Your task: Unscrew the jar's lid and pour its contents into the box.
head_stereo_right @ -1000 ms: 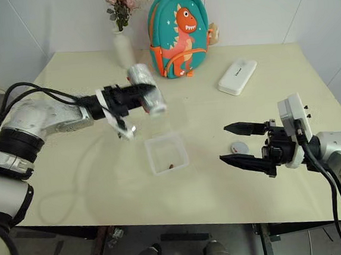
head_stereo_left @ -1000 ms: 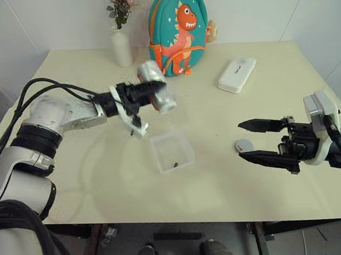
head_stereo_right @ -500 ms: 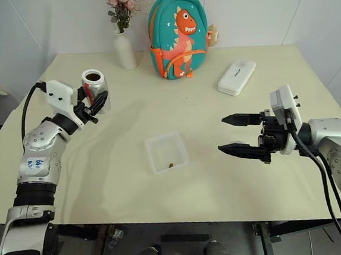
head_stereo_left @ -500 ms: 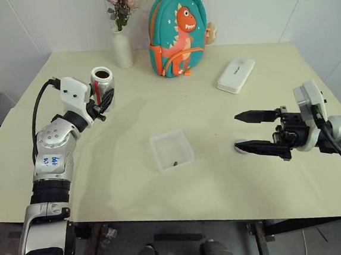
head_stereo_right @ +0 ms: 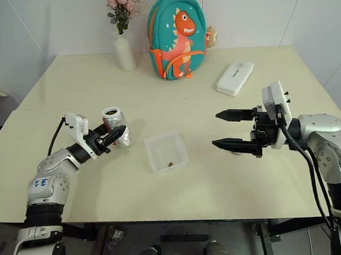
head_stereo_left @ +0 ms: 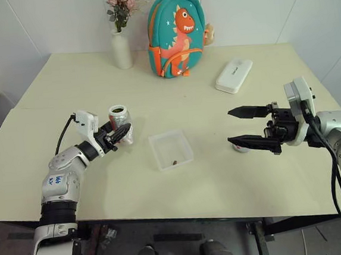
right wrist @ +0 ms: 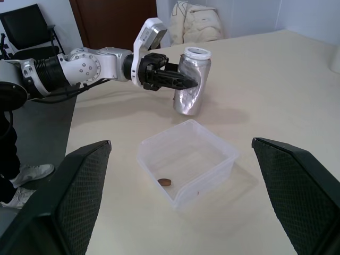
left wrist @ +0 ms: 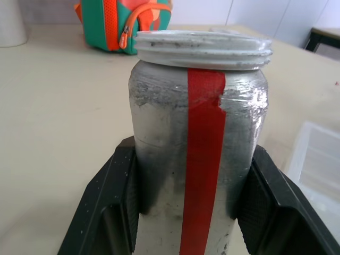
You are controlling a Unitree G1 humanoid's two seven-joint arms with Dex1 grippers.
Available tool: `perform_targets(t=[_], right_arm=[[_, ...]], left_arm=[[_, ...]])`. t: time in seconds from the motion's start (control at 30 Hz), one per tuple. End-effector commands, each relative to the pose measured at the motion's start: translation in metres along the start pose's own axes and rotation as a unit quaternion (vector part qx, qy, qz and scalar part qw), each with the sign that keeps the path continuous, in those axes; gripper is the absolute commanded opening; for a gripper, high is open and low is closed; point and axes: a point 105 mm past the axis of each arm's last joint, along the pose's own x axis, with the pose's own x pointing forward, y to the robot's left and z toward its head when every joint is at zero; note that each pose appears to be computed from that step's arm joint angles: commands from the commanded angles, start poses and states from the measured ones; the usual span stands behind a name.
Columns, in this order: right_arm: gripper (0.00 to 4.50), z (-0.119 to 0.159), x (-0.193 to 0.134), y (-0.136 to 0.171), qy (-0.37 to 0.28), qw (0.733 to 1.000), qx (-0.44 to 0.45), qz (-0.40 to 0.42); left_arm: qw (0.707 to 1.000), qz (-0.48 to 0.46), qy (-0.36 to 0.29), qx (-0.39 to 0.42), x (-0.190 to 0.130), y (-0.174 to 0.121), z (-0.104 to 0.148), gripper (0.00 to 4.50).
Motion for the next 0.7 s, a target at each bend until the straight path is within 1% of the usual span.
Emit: perform_targets(t=[0.03, 0.17, 0.23, 0.3, 0.33, 0.43, 0.7], right_arm=[[4.47, 0.007, -0.001, 0.004, -0.009, 1.0, -0.018, 0.004], [4.47, 0.008, -0.001, 0.003, -0.007, 1.0, -0.019, 0.002], [4.5, 0.008, -0.002, 0.001, -0.006, 1.0, -0.019, 0.0], [4.5, 0.009, -0.002, -0.001, -0.005, 1.0, -0.021, -0.002], [4.5, 0.009, -0.002, -0.002, -0.005, 1.0, -0.021, -0.004], [4.5, 0.01, -0.002, -0.004, -0.005, 1.0, -0.024, -0.005], [4.5, 0.012, 0.001, -0.012, -0.006, 0.999, -0.032, -0.003]], left_arm=[[0.999, -0.011, 0.006, 0.039, -0.004, -0.002, -0.003, 1.98], [0.998, -0.018, 0.012, 0.055, -0.005, -0.004, -0.007, 1.98], [0.998, -0.012, 0.012, 0.057, -0.007, -0.002, -0.007, 2.7], [0.998, -0.013, 0.008, 0.055, -0.01, -0.004, -0.004, 3.22], [0.998, -0.015, 0.008, 0.056, -0.011, -0.005, -0.003, 3.61], [0.998, -0.011, 0.012, 0.065, -0.018, -0.004, 0.001, 4.44], [0.996, -0.031, 0.04, 0.079, -0.04, -0.008, 0.008, 4.48]])
